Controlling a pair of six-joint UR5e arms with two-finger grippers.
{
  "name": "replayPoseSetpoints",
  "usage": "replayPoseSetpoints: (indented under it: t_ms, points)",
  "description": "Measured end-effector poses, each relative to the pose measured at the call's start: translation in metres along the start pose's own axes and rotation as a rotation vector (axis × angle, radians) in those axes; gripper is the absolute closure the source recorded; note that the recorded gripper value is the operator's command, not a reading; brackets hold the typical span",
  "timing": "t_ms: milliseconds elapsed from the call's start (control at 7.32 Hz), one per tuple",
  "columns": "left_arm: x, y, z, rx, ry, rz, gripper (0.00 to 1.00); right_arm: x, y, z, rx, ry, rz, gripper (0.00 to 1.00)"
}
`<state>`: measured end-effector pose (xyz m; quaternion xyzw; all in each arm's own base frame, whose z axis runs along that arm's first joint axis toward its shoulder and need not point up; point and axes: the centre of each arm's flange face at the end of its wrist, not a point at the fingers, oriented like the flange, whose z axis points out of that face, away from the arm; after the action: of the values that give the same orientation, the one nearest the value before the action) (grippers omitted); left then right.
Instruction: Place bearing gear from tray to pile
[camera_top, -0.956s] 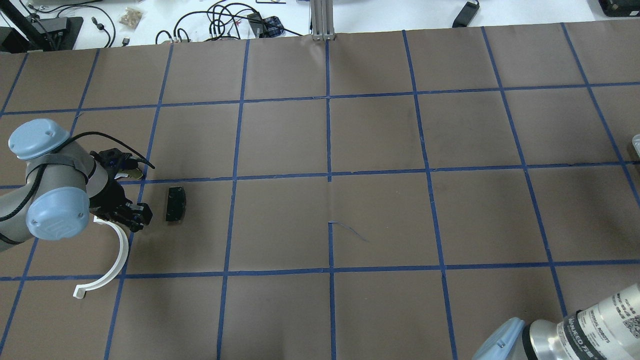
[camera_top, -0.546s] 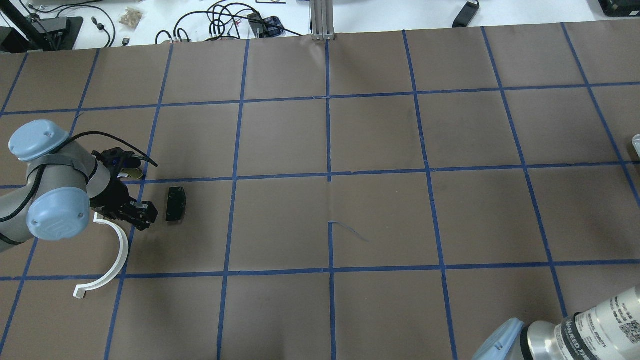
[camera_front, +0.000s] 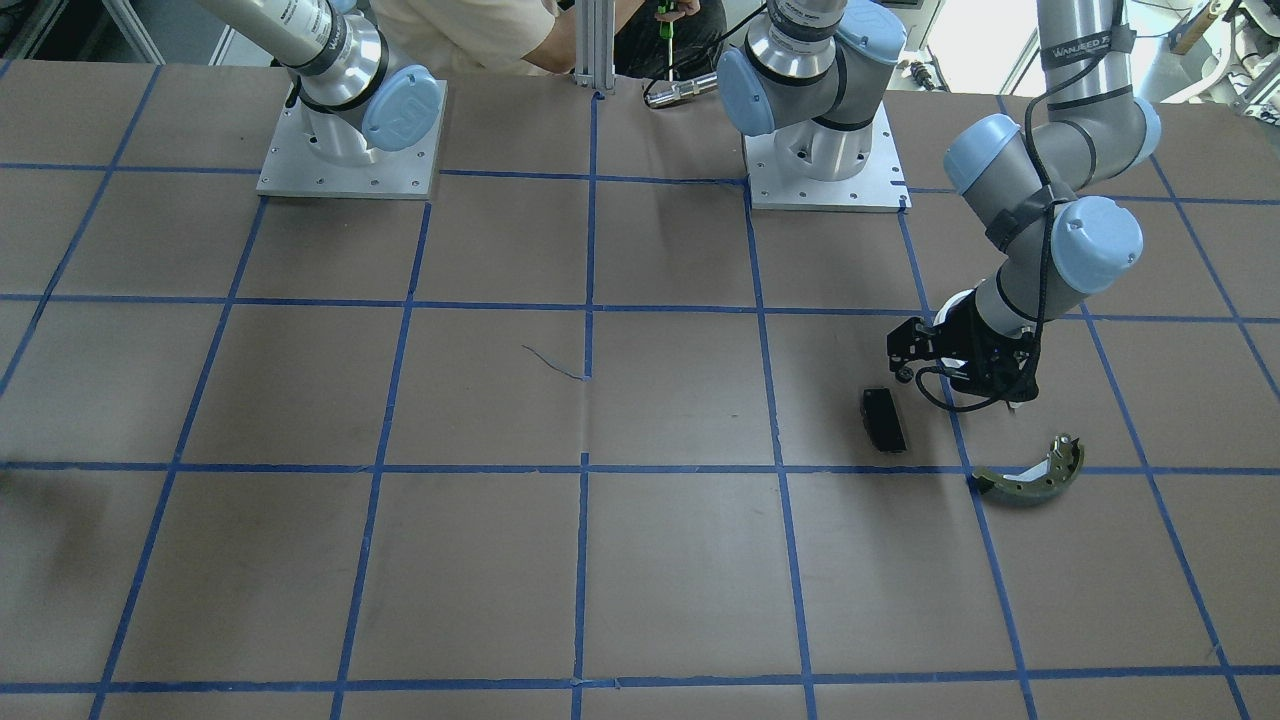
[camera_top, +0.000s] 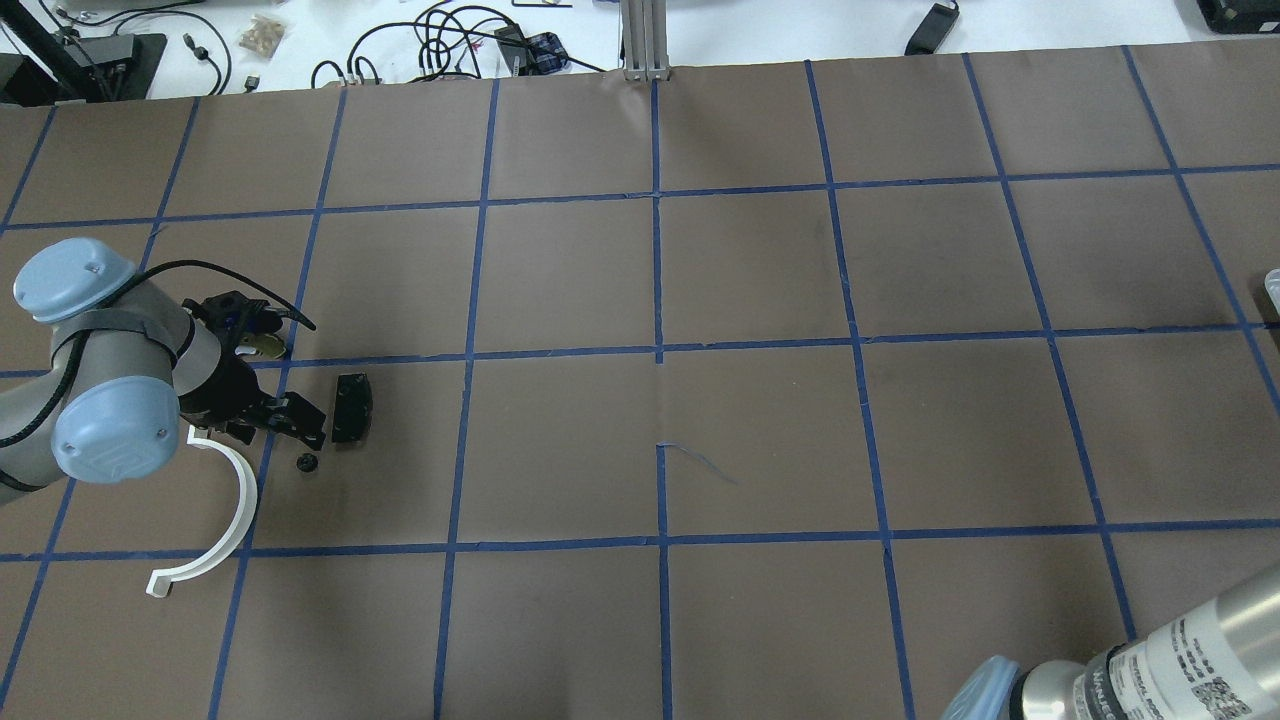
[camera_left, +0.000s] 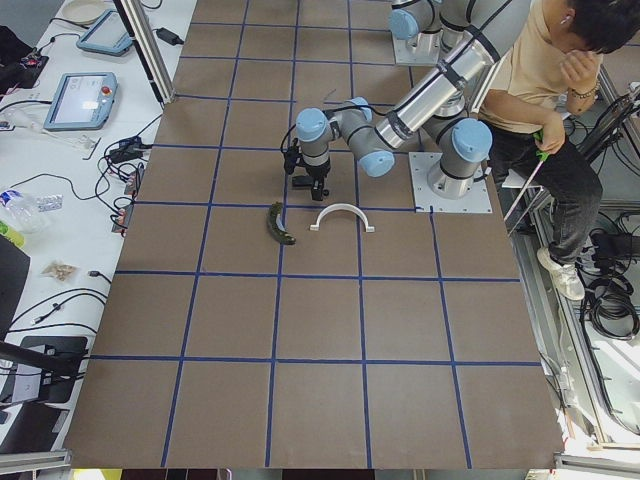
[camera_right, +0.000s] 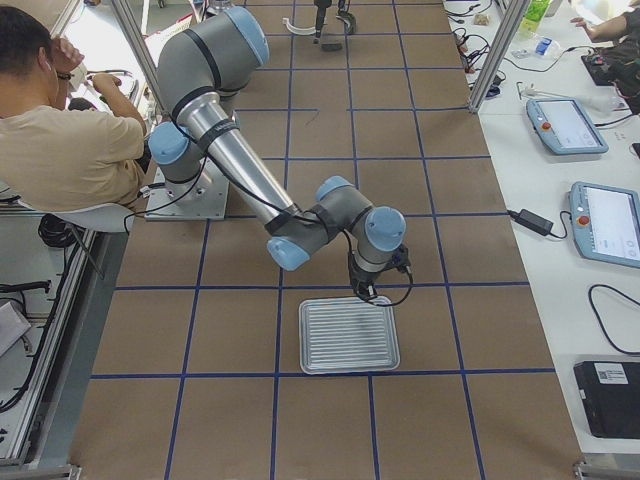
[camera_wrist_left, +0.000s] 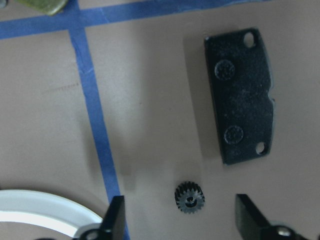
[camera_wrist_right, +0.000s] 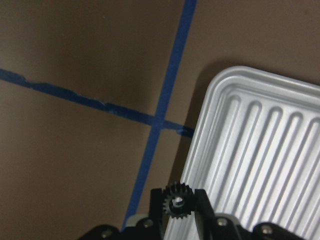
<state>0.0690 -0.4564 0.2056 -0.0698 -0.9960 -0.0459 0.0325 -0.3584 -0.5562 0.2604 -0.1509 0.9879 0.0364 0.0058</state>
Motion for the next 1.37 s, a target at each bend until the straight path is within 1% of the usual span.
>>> replayPoseSetpoints:
  t_ms: [273,546,683,956,1229,1366]
  points:
    - [0.014,-0.011,-0.028,0.033,-0.034,0.012,0.0,-0.059,-0.039,-0.017,0.011,0.009,0.049,1.0]
    - [0.036,-0.024,-0.066,0.049,-0.055,0.001,0.0,-0.133,-0.069,-0.027,0.016,0.007,0.13,1.0]
    - [0.053,-0.032,-0.091,0.046,-0.055,-0.02,0.0,-0.172,-0.081,-0.03,0.024,-0.004,0.177,1.0]
    - [0.107,-0.048,-0.154,0.023,-0.048,-0.077,0.0,-0.269,-0.105,-0.037,0.039,-0.031,0.274,1.0]
    - [0.166,-0.052,-0.215,0.037,-0.052,-0.047,0.0,-0.369,-0.122,-0.038,0.035,-0.04,0.359,1.0]
    - [0.194,-0.047,-0.24,0.065,-0.061,-0.033,0.0,-0.42,-0.13,-0.035,0.035,-0.049,0.39,1.0]
